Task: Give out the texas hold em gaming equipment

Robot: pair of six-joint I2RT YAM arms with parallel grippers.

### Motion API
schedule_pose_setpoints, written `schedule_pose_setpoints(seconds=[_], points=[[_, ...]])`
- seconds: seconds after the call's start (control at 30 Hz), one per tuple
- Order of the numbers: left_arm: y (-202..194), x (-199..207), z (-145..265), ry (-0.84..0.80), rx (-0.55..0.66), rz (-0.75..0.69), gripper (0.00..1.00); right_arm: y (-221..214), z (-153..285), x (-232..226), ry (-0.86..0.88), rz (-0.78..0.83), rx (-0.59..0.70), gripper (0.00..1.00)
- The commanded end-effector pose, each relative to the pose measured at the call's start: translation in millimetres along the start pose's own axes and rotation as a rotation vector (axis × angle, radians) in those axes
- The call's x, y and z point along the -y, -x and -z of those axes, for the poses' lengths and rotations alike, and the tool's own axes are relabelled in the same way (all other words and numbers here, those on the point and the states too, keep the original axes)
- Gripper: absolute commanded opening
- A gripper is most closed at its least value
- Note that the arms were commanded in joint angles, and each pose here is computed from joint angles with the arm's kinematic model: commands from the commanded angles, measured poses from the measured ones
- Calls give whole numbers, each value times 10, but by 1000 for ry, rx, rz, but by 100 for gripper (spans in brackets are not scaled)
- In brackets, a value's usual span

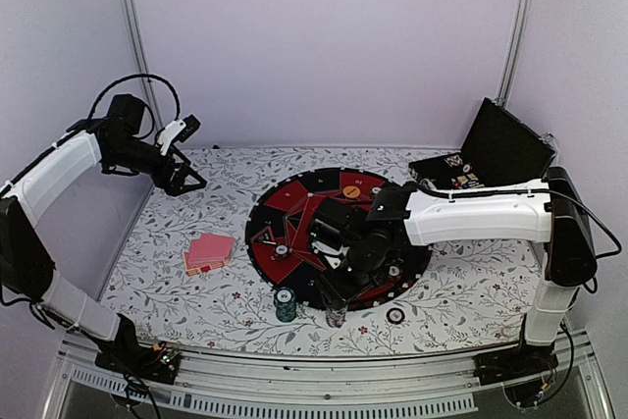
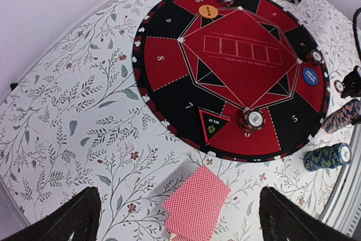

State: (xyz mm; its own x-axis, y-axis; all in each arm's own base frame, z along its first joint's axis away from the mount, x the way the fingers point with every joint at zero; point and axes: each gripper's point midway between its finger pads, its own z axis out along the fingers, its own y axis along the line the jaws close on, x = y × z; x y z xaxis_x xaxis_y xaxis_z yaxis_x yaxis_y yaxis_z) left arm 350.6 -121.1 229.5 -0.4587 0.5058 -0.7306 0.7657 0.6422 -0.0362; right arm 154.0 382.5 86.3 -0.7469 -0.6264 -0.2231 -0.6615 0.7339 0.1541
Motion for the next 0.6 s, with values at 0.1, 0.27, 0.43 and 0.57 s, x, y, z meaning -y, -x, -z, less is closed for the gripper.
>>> schedule_pose_setpoints(seconds=[0.1, 0.27, 0.43, 0.57], points=[[109, 44, 73, 5, 22, -25, 100, -43, -105, -15, -2, 11, -22, 62], [105, 37, 71, 7, 20, -26, 100, -53, -110, -15, -2, 11, -26, 62], [108, 42, 64, 2, 21, -23, 100, -50, -87, -9, -5, 10, -22, 54], [114, 37, 58, -1, 22, -23, 100, -26, -33, -13, -10, 10, -11, 45]])
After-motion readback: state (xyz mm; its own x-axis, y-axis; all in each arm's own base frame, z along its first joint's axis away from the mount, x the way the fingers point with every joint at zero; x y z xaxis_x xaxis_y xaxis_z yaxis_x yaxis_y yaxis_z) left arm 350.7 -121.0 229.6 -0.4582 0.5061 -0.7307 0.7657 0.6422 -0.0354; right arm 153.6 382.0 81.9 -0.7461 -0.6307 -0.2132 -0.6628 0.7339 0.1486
